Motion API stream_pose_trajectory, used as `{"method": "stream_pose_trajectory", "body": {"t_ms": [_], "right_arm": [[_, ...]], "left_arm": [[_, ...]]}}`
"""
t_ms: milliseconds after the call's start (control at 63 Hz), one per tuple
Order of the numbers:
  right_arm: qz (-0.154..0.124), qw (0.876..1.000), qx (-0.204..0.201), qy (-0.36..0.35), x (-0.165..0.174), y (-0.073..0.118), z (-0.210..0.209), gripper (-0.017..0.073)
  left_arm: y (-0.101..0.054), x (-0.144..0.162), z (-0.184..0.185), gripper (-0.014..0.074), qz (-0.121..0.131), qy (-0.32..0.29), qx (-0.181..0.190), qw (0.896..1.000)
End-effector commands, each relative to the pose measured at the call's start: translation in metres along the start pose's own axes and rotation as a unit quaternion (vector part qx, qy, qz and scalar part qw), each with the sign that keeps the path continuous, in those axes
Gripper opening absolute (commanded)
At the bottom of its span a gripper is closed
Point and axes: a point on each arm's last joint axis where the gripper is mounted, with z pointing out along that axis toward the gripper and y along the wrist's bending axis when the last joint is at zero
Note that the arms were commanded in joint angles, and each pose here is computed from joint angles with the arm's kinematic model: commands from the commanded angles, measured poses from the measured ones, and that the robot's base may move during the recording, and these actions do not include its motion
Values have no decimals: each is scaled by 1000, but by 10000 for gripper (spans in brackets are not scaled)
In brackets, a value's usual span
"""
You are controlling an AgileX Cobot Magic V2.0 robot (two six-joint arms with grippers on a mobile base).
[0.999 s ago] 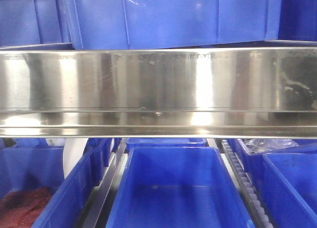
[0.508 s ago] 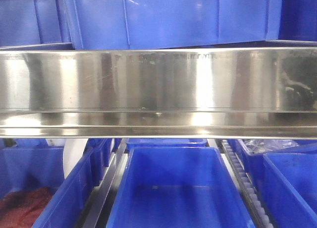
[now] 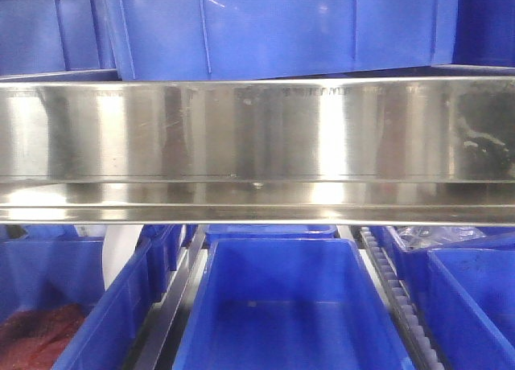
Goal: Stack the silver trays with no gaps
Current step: 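Hold the tray in both grippers and turn the base away from the shelf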
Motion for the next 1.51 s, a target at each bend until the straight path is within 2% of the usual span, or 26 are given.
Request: {"method": "stream_pose_trajectory", "body": {"t_ms": [0, 1491], "right_arm": [[-9, 1000, -23, 17, 8, 4, -19, 56], [-9, 1000, -23, 17, 8, 4, -19, 56]], "left_arm": [[-7, 7, -21, -48, 20, 1, 30, 999], [-8, 6, -17, -48, 20, 6, 29, 999]]}}
